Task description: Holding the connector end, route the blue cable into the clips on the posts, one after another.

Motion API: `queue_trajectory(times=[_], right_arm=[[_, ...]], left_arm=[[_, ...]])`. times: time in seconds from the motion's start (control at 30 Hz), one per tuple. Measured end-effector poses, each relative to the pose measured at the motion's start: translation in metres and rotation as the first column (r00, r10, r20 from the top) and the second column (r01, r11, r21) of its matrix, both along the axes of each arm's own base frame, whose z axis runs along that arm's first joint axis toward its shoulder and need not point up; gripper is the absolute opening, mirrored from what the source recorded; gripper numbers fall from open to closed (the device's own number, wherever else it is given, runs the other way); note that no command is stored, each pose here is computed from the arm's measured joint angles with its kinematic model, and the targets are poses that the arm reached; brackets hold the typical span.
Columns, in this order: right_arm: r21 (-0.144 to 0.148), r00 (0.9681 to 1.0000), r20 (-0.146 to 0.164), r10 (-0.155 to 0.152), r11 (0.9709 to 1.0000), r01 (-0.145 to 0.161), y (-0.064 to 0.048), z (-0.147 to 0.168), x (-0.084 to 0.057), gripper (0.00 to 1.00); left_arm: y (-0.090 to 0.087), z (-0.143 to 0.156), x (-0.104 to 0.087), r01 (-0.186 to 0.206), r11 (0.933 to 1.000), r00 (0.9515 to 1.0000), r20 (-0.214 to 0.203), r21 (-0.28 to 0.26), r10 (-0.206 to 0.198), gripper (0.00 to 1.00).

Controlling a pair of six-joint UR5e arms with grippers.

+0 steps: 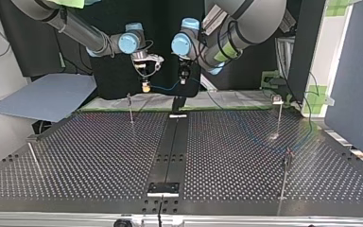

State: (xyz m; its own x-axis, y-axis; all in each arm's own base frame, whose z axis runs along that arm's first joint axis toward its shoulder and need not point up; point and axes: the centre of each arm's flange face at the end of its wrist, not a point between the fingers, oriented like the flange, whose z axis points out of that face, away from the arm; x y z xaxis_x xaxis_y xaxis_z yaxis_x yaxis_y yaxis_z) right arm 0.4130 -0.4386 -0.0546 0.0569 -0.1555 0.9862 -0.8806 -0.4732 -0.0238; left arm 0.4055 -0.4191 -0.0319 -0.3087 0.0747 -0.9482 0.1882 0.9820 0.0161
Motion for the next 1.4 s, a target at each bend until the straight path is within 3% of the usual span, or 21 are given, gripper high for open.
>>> queue_trajectory(times=[0.33,0.57,1.0,1.27,1.4], right_arm=[[0.037,0.9994,-0.005,-0.035,0.9987,0.036,0.014,-0.052,-0.03,0.0],[0.012,0.9982,0.015,-0.059,0.9982,0.058,0.012,-0.057,-0.047,0.0],[0.014,0.9961,0.018,-0.086,0.9962,0.086,0.017,-0.063,-0.079,0.0],[0.009,0.9953,0.004,-0.097,0.9953,0.097,0.021,-0.064,-0.093,0.0],[0.001,0.9964,-0.005,-0.085,0.9964,0.085,0.026,-0.059,-0.101,0.0]], left_arm=[[-0.013,0.002,-0.008,0.007,0.9997,0.999,0.043,-0.025,-0.006,0.0],[-0.023,0.0,-0.013,0.029,0.9978,0.9977,0.062,-0.06,-0.025,0.0],[-0.024,-0.048,-0.031,0.054,0.9969,0.9984,0.018,-0.057,-0.053,0.0],[-0.049,-0.038,-0.029,0.058,0.9956,0.9971,0.054,-0.074,-0.054,0.0],[-0.065,-0.031,-0.03,0.065,0.9942,0.9954,0.076,-0.086,-0.058,0.0]])
